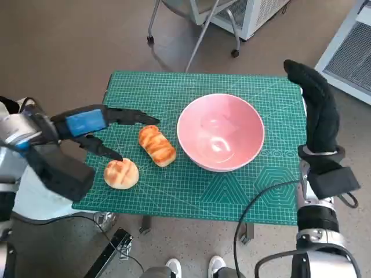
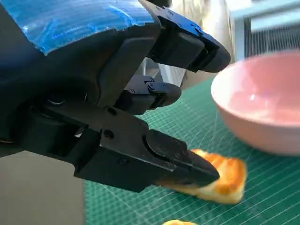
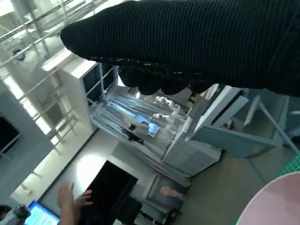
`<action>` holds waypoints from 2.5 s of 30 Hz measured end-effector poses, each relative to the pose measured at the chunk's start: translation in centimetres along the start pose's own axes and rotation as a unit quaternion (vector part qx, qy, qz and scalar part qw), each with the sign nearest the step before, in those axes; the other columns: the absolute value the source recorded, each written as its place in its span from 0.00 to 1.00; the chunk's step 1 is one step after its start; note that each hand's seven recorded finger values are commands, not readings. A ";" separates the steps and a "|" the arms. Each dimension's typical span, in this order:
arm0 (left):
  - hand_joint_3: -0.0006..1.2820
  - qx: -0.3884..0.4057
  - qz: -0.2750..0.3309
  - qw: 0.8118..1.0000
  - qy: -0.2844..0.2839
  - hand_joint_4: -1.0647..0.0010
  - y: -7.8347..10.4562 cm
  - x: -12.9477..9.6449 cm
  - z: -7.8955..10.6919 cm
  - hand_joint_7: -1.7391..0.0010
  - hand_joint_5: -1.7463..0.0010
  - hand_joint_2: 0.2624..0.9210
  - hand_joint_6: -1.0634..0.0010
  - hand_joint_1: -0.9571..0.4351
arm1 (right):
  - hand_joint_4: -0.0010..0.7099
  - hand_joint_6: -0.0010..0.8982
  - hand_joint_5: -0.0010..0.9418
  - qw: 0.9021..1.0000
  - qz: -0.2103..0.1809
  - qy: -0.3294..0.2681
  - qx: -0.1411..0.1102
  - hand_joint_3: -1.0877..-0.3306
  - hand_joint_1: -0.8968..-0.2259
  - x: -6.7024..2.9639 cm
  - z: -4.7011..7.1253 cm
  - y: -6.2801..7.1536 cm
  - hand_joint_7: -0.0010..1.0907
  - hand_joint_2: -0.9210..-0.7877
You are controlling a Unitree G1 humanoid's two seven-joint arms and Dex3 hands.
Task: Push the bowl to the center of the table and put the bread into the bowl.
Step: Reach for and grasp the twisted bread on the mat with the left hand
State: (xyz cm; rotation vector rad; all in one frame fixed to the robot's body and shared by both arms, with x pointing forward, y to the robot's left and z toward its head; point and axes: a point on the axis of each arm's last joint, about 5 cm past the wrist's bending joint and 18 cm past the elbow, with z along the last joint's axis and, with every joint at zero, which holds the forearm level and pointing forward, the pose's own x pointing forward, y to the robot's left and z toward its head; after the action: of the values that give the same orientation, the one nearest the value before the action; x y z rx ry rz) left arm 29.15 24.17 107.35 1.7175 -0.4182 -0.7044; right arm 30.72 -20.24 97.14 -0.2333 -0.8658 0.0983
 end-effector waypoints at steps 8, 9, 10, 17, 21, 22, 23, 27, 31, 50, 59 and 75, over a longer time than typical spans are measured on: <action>0.00 0.042 -0.009 0.999 -0.008 0.71 -0.8 1.6 0.2 0.93 0.99 0.75 0.60 0.63 | 0.48 0.12 0.01 1.000 0.001 0.003 0.003 0.49 0.45 -0.33 -0.1 0.0 0.67 0.00; 0.01 0.046 -0.011 0.999 -0.008 0.71 -0.9 1.8 0.2 0.93 0.99 0.75 0.60 0.63 | 0.48 0.12 0.01 1.000 0.001 0.004 0.003 0.49 0.45 -0.39 -0.1 0.0 0.67 0.00; 0.01 0.050 -0.014 0.999 -0.009 0.70 -1.0 2.0 0.2 0.93 0.99 0.76 0.60 0.63 | 0.48 0.12 0.01 1.000 0.001 0.005 0.003 0.49 0.45 -0.44 -0.1 0.0 0.67 0.00; 0.01 0.090 -0.033 0.995 -0.012 0.69 -1.5 3.5 0.6 0.94 0.99 0.77 0.58 0.62 | 0.47 0.12 0.01 1.000 -0.001 0.006 0.006 0.49 0.46 -0.61 -0.1 0.0 0.67 0.00; 0.01 0.110 -0.041 0.993 -0.012 0.67 -1.6 4.3 0.7 0.94 0.99 0.78 0.57 0.62 | 0.46 0.11 0.01 1.000 -0.002 0.009 0.007 0.48 0.48 -0.80 -0.1 -0.1 0.68 0.00; 0.01 0.113 -0.044 0.993 -0.011 0.67 -1.6 4.5 0.8 0.94 0.99 0.79 0.56 0.62 | 0.46 0.11 0.01 1.000 -0.001 0.010 0.007 0.48 0.48 -0.87 -0.2 -0.1 0.68 0.00; 0.01 0.117 -0.045 0.992 -0.010 0.67 -1.6 4.6 0.8 0.94 0.99 0.79 0.56 0.62 | 0.46 0.11 0.01 1.000 -0.001 0.011 0.007 0.48 0.48 -0.95 -0.2 0.0 0.68 0.00; 0.01 0.130 -0.054 0.990 -0.010 0.66 -1.9 5.1 0.8 0.94 0.99 0.79 0.55 0.61 | 0.46 0.11 0.00 1.000 0.000 0.015 0.007 0.48 0.48 -1.19 -0.2 0.0 0.68 0.00; 0.01 0.138 -0.064 0.988 -0.011 0.65 -2.3 5.6 0.9 0.95 0.99 0.80 0.54 0.61 | 0.46 0.11 0.00 1.000 -0.002 0.020 0.006 0.48 0.48 -1.50 -0.3 -0.1 0.68 0.00; 0.01 0.161 -0.110 0.981 -0.006 0.49 -4.7 8.4 1.6 0.94 0.97 0.85 0.39 0.62 | 0.47 0.10 0.01 1.000 -0.007 0.022 -0.001 0.48 0.49 -2.03 -0.1 0.2 0.68 0.00; 0.09 0.187 -0.112 0.976 0.005 0.36 -5.6 9.4 1.8 0.93 0.97 0.99 0.28 0.72 | 0.47 0.10 0.01 1.000 -0.009 0.022 -0.004 0.47 0.50 -2.16 0.0 0.2 0.68 0.00; 0.14 0.201 -0.092 0.975 0.023 0.51 -7.0 10.6 2.3 0.32 0.24 0.97 0.41 0.69 | 0.47 0.11 0.00 1.000 -0.013 0.027 -0.001 0.47 0.49 -2.56 -0.1 0.2 0.68 0.00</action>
State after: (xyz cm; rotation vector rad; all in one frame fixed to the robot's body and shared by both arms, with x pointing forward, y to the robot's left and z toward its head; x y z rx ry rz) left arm 35.04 17.82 97.76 2.1728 -0.3898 -0.7463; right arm 29.12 -20.51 95.15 -0.2246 -0.8156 0.0670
